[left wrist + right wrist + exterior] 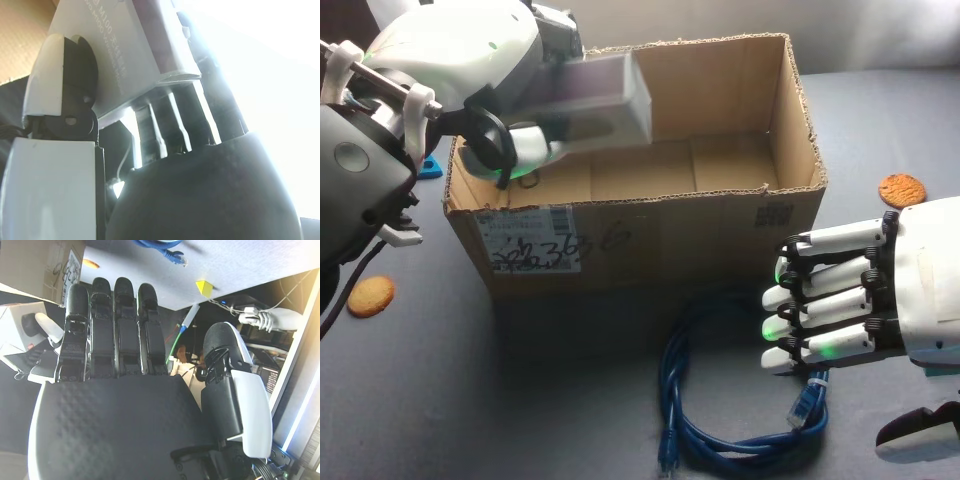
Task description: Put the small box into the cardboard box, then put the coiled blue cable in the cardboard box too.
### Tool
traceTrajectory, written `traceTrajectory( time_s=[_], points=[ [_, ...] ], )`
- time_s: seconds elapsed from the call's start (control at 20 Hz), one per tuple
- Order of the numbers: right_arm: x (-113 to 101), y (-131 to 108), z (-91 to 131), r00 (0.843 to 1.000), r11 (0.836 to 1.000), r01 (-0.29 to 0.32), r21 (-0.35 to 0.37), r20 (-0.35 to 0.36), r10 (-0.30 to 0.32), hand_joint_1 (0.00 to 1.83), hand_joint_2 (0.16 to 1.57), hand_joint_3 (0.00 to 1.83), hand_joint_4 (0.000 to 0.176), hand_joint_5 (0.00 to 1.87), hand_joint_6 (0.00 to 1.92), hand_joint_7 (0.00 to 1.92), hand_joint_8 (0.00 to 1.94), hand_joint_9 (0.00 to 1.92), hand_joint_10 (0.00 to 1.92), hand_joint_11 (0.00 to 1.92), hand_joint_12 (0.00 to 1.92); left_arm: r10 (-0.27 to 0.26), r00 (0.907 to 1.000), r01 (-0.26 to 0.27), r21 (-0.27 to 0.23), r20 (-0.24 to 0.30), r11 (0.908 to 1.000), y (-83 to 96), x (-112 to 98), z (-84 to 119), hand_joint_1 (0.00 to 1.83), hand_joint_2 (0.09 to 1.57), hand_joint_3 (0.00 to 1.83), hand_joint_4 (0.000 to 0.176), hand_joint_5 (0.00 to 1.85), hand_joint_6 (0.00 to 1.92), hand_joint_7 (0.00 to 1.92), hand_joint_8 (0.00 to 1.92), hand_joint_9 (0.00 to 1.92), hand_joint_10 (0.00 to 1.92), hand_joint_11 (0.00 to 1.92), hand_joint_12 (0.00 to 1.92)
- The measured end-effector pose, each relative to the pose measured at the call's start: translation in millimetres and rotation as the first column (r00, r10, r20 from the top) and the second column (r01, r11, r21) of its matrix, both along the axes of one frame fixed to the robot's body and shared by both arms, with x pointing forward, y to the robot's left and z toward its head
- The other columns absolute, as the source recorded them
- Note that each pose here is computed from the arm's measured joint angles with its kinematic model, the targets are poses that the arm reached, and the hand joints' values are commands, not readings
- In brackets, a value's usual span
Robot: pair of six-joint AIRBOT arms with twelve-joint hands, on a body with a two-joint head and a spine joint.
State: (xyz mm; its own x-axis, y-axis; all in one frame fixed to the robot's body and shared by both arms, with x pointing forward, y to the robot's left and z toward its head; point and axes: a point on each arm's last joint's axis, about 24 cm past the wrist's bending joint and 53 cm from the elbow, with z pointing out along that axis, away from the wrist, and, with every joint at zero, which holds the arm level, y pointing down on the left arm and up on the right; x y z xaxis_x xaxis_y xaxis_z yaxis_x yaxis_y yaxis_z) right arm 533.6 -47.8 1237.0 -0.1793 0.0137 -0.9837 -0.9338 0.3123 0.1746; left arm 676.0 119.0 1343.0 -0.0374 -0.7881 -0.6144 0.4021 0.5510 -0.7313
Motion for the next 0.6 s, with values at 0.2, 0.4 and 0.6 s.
traceTrajectory(
  time_s=[0.2, 0.4, 0.6],
  points=[
    [1, 0, 0, 1.000, 1.000, 0.002, -0.005, 0.014, -0.001, 0.00, 1.30, 0.00, 0.000, 0.44, 0.00, 0.45, 0.00, 0.40, 0.00, 0.00, 0.96, -0.002, 1.0000, 0.002, 0.005, -0.008, 1.0000, 0.0, 1, -4, 0.69, 1.25, 0.00, 0.000, 0.37, 0.00, 0.41, 0.00, 0.37, 0.01, 0.00, 0.99],
    [3, 9, -3, 1.000, 1.000, 0.005, -0.002, 0.027, -0.005, 0.01, 1.28, 0.00, 0.000, 0.48, 0.01, 0.48, 0.00, 0.42, 0.00, 0.00, 1.00, 0.008, 1.0000, -0.008, 0.015, -0.005, 0.9999, 4.9, 5, -4, 0.28, 1.17, 0.00, 0.000, 0.29, 0.00, 0.31, 0.00, 0.29, 0.00, 0.00, 0.75],
    [4, 19, -17, 1.000, 1.000, 0.002, -0.026, 0.014, -0.002, 0.05, 1.27, 0.00, 0.000, 0.48, 0.00, 0.49, 0.00, 0.44, 0.00, 0.00, 1.00, 0.053, 0.9986, -0.053, 0.051, -0.007, 0.9973, 37.0, 9, -3, 0.15, 1.17, 0.00, 0.000, 0.24, 0.00, 0.28, 0.00, 0.25, 0.00, 0.00, 0.68]
  ],
)
